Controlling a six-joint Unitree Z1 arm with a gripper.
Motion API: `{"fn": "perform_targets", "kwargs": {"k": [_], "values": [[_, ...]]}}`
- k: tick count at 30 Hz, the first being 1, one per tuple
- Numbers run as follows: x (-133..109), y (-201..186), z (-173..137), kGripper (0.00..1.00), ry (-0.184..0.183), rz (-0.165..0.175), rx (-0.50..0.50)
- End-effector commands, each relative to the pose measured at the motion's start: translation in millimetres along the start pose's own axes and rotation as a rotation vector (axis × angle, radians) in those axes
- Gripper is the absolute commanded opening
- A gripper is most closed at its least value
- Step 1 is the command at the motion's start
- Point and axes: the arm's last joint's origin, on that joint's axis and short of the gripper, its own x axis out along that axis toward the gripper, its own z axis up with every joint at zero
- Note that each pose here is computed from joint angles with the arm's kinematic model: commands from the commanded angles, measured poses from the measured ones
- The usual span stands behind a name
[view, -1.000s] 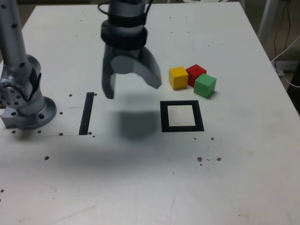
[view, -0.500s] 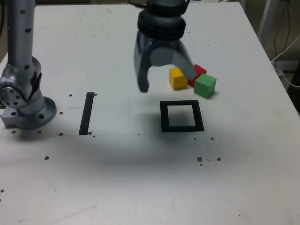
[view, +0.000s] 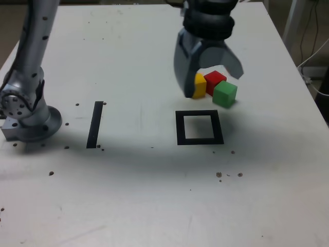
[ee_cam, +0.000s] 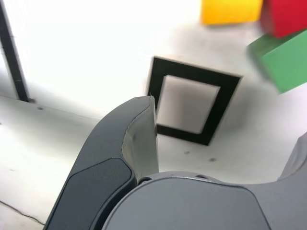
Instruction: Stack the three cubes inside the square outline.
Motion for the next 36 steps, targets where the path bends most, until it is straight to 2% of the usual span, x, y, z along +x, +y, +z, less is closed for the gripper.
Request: {"fn": "perform_targets", "kwargs": {"k": [1, 6, 10, 23, 36], "values": [[4, 7, 13, 0.99, -0.002, -0.018, -0.02], [15, 27, 39, 0.99, 0.005, -0.06, -0.049], [22, 42, 50, 0.99, 0.007, -0.078, -0.063], [39, 63, 69, 0.99, 0.016, -0.102, -0.068], [44, 87, 73, 0.99, 0.012, -0.114, -0.08]]}}
